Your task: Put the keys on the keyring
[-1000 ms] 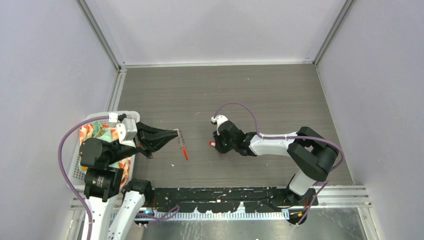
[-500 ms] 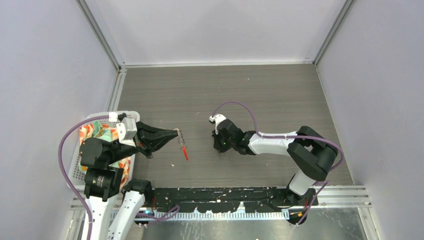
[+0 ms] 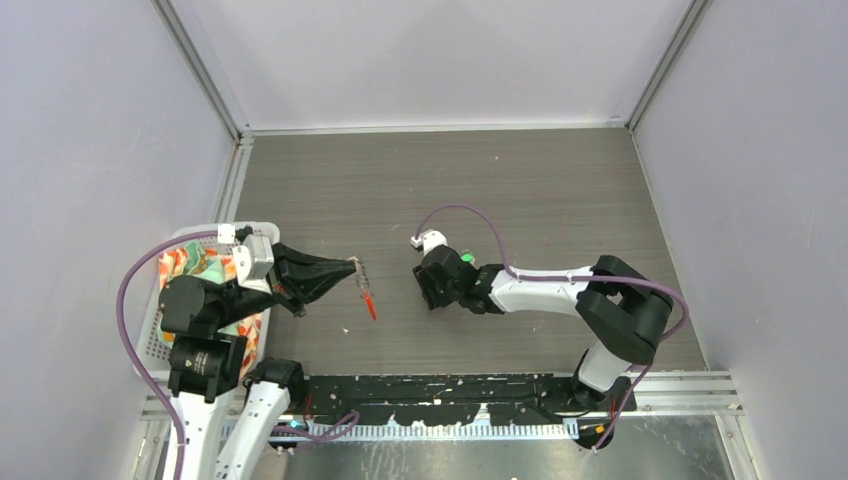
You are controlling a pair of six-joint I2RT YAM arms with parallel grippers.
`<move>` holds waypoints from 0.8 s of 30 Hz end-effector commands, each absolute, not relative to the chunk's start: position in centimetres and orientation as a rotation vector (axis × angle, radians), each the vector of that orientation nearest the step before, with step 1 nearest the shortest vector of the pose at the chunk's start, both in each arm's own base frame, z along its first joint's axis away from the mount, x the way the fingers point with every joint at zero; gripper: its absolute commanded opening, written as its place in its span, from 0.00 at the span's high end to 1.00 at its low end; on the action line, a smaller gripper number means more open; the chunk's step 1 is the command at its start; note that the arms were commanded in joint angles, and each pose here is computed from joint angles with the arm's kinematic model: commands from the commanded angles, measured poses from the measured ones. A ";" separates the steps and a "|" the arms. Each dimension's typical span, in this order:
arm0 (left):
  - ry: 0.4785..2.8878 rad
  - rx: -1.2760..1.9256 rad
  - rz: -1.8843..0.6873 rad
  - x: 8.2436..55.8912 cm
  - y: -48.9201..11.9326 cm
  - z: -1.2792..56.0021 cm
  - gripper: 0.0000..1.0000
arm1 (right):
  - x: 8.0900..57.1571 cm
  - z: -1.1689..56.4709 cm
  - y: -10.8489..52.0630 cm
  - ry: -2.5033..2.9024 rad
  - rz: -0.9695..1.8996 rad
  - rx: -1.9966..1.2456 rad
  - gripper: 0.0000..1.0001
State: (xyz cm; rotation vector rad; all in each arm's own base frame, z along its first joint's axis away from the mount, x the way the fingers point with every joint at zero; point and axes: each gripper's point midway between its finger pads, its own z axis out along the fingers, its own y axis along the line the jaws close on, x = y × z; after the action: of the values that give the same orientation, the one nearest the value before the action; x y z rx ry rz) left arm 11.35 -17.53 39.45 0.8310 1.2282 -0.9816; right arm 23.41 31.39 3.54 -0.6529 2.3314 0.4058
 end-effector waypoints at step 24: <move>1.143 0.845 -0.937 10.3 -17.3 41.8 1.00 | 24.9 1.6 32.3 2.325 0.155 -0.571 0.77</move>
State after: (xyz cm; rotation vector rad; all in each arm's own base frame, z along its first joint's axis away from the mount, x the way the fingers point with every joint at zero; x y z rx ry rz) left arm 11.27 -17.51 39.63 0.8328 1.2202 -0.9780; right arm 24.73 32.32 2.22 -0.6212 2.3030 0.1391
